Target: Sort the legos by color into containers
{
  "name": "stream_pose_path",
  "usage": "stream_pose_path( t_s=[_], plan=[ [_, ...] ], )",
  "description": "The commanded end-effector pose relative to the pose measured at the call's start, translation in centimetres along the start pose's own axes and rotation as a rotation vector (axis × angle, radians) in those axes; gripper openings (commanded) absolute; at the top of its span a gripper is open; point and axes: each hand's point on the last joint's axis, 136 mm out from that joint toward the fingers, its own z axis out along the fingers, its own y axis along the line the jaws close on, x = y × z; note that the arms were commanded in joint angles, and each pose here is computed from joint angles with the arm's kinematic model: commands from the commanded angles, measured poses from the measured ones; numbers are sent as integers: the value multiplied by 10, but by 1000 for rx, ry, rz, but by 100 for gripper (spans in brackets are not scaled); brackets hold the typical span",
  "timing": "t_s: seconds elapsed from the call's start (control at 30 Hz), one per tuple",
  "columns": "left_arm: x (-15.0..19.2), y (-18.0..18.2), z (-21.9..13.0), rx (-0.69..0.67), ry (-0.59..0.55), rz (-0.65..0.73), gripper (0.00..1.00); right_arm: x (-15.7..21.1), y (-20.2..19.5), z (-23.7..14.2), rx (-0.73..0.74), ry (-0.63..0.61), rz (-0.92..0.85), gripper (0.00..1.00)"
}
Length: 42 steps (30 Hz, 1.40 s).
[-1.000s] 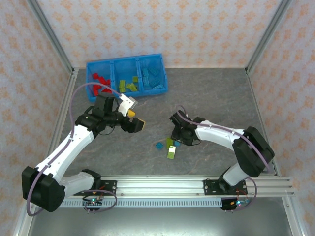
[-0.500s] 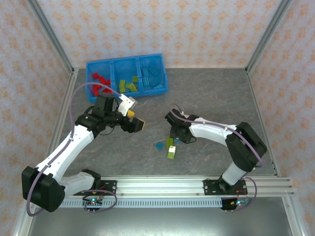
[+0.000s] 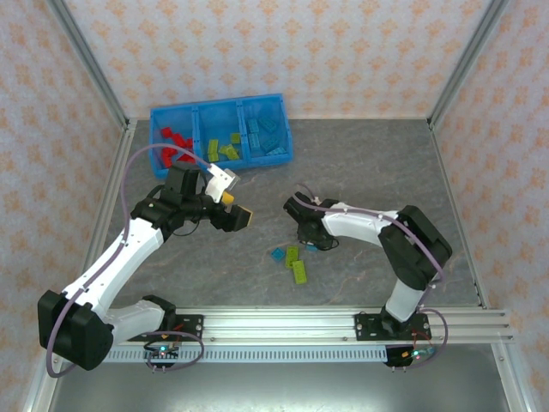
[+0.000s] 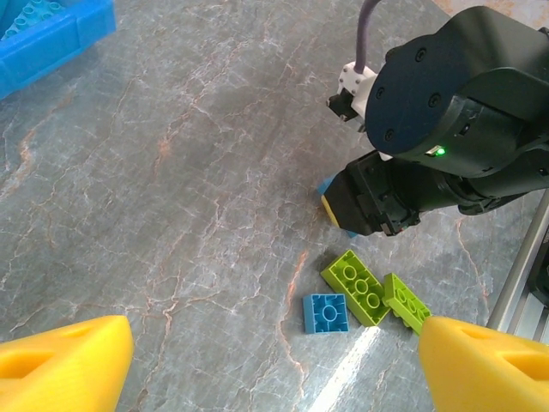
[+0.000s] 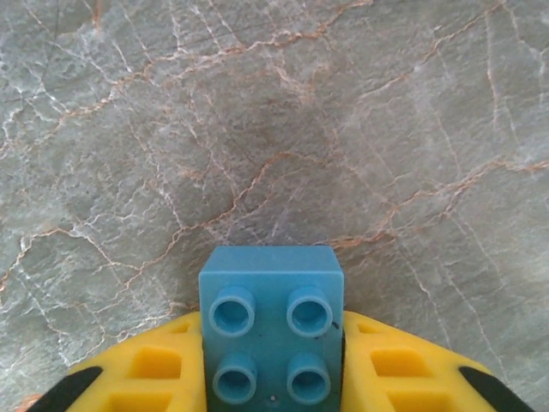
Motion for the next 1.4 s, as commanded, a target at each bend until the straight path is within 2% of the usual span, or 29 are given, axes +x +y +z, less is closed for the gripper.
stream_pose_path(
  t_s=[0.0,0.17,0.27,0.4,0.5,0.67,0.83,0.93,1.0,1.07,1.23,1.37],
  plan=[
    [-9,-2,-7,-13,-15,31,87,-21,-4,-30,-7,-93,17,28],
    [-17,3,-18,-83,-78,50,89,-78,47,-109,-272,-341,-75,29],
    [-19,21,-29,-213,-111,40,91,-115,81,-142,-348,-481,-154,29],
    [-12,65,-50,-499,-98,-12,94,-170,120,-155,-278,-652,-244,29],
    [-8,78,-57,-587,-88,-32,97,-210,152,-150,-220,-737,-289,28],
    [-6,77,-56,-578,-89,-41,98,-264,190,-104,-158,-728,-291,26],
    [-6,83,-59,-618,-97,-52,99,-292,203,-57,-122,-687,-253,27],
    [-7,90,-64,-664,-115,-65,98,-303,213,-47,-197,-658,-241,38],
    [-8,91,-66,-674,-126,-68,98,-307,218,-56,-236,-658,-247,50],
    [-7,92,-64,-676,-125,-71,98,-309,221,-74,-266,-665,-261,58],
    [-5,93,-56,-657,-102,-79,99,-294,208,-135,-351,-612,-222,59],
    [-1,89,-50,-622,-92,-94,99,-268,181,-182,-411,-562,-172,59]
  ],
)
